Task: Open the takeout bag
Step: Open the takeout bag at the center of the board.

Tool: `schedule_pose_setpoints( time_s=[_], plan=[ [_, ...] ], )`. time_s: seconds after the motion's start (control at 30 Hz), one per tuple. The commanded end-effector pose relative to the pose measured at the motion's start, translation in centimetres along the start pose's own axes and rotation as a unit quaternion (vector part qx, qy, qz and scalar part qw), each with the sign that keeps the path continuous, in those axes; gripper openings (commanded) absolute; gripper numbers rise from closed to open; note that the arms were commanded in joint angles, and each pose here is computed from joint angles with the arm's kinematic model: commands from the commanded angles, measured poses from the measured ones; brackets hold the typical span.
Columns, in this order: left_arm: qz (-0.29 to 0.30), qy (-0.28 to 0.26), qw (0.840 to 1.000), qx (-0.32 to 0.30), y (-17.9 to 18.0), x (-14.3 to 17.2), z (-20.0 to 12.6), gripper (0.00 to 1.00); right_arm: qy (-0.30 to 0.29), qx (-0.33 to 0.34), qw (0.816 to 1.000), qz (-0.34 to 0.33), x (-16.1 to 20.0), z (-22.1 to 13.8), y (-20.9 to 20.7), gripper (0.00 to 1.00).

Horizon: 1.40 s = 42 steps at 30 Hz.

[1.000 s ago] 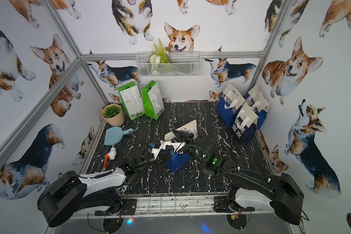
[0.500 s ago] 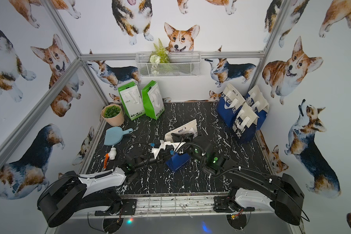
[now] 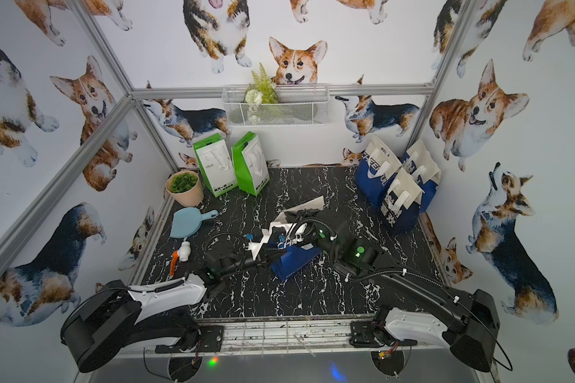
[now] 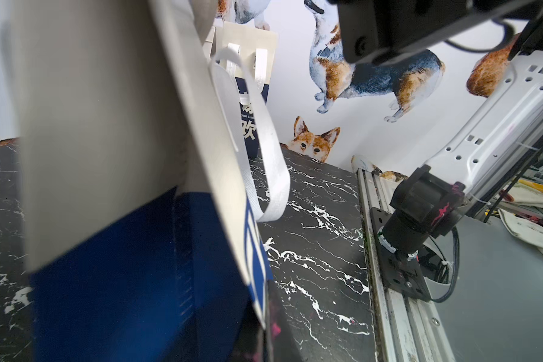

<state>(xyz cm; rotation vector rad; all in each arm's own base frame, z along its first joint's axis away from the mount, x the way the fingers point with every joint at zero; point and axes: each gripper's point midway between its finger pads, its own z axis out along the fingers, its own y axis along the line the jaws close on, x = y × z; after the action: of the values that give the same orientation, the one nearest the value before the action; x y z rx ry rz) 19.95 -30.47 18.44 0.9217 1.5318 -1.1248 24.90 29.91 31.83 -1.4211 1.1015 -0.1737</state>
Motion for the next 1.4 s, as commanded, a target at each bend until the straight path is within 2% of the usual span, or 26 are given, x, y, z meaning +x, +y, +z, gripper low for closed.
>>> schedule_pose_setpoints(
  time_s=[0.0,0.13,0.27,0.37,0.47,0.67,0.8,0.97,1.13,1.37],
  plan=[
    [0.015,-0.009,1.000,0.011,-0.4,-0.7,0.0,0.00,-0.004,0.023,1.000,-0.014,-0.7,-0.4,-2.4,0.00],
    [0.015,-0.009,1.000,0.010,-0.4,-0.7,0.0,0.00,-0.004,-0.010,0.999,-0.046,-1.1,-0.6,-2.1,0.00],
    [0.015,-0.007,1.000,0.012,-0.5,-0.6,0.1,0.00,-0.022,-0.075,0.994,-0.078,-1.6,-1.2,0.0,0.00],
    [0.016,-0.008,1.000,0.013,-0.5,-0.6,0.1,0.00,-0.009,-0.102,0.991,-0.089,-1.0,-0.6,1.2,0.00],
    [0.015,-0.006,1.000,0.014,-0.6,-0.5,0.1,0.00,0.008,-0.110,0.989,-0.096,-0.3,-0.1,1.7,0.00],
    [0.015,-0.005,1.000,0.012,-0.5,-0.4,0.1,0.00,0.026,-0.087,0.994,-0.053,0.8,1.0,2.1,0.00],
    [0.014,-0.005,1.000,0.012,-0.4,-0.5,0.2,0.00,0.040,-0.082,0.995,-0.044,1.6,1.6,2.7,0.26],
    [0.015,-0.006,1.000,0.012,-0.5,-0.5,0.0,0.00,0.049,-0.075,0.996,-0.030,2.2,2.2,3.1,0.41],
    [0.014,-0.005,1.000,0.011,-0.5,-0.5,0.1,0.00,0.056,-0.054,0.997,-0.022,2.4,2.6,2.5,0.42],
    [0.015,-0.006,1.000,0.010,-0.5,-0.6,0.0,0.00,0.017,-0.027,0.999,0.017,0.9,2.2,1.2,0.36]
  ],
)
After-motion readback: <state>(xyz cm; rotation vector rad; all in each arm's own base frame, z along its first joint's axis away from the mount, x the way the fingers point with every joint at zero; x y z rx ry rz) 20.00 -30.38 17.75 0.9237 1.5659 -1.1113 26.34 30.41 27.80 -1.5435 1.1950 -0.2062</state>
